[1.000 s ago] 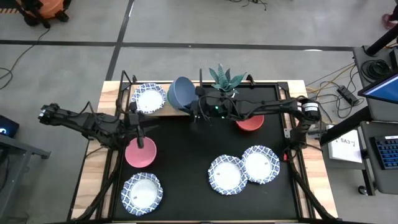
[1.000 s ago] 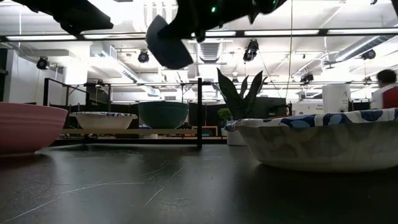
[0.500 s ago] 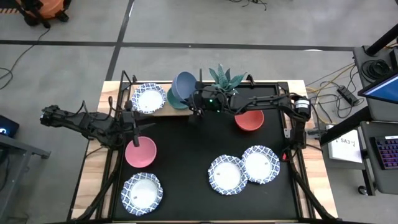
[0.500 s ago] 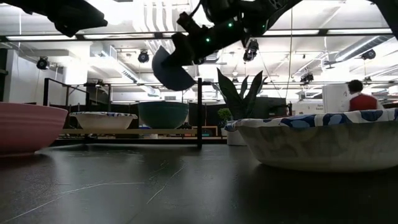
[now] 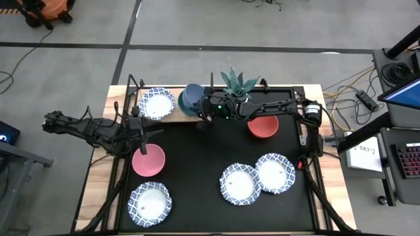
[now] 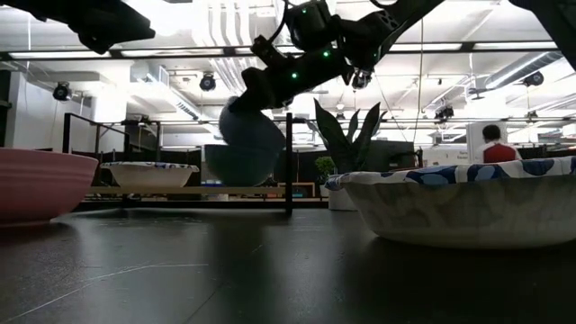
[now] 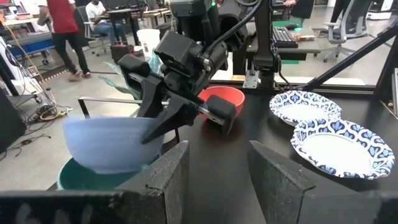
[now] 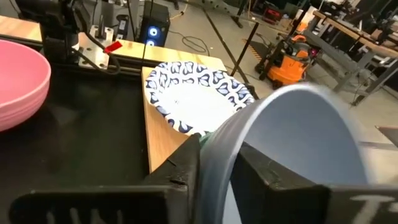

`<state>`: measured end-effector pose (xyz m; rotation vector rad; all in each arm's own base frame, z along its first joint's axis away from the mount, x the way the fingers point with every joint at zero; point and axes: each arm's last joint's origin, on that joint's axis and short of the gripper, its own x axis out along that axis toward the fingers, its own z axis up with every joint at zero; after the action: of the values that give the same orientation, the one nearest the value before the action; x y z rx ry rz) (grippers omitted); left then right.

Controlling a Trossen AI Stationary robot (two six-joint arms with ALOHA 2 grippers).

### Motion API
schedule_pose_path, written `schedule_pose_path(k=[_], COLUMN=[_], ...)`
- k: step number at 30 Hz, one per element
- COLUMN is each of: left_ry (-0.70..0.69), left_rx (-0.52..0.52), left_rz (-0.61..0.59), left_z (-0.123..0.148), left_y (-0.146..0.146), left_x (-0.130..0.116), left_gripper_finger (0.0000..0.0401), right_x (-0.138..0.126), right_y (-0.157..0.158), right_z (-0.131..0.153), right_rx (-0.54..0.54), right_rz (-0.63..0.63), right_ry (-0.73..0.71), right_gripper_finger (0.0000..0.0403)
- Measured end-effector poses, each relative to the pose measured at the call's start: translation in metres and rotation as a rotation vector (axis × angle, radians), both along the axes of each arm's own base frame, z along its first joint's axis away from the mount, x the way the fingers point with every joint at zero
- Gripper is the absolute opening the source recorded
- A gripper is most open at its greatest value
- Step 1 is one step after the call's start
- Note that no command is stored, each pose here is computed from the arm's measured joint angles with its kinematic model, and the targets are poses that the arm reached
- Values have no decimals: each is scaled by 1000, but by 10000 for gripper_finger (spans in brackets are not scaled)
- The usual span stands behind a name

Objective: Place and stack bowls onto a shelf
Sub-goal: Stack the blue bowl on top of the green bowl on the shelf

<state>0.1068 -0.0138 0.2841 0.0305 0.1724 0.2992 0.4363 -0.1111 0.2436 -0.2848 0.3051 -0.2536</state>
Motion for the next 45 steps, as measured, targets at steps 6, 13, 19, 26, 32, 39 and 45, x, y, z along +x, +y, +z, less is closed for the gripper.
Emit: schedule_pose_path(k=[6, 13, 19, 26, 32, 39, 45], left_ry=[2, 2, 3, 4, 3, 5, 14], left_rx=[1, 1, 5, 5, 5, 5, 7], left_rz=[0, 0, -1, -1, -1, -2, -2], left_z=[0, 0, -1, -1, 0, -1, -1], left_y=[0, 0, 0, 0, 0, 0, -1], left_x=[0, 0, 0, 0, 0, 0, 2], left_gripper_finger=[146, 146, 146, 146, 146, 146, 146], right_x=[0, 0, 3, 13, 19, 14, 3], right_y=[1, 1, -2, -5, -6, -5, 12], right_z=[4, 9, 20, -12, -34, -16, 18], right_rx=[12, 39, 140, 174, 216, 207, 180], right_rz=[-4, -12, -33, -45, -54, -55, 13], right_ry=[-28, -81, -262, -202, -160, -193, -198], right_gripper_finger=[105, 115, 75, 14, 9, 9, 9])
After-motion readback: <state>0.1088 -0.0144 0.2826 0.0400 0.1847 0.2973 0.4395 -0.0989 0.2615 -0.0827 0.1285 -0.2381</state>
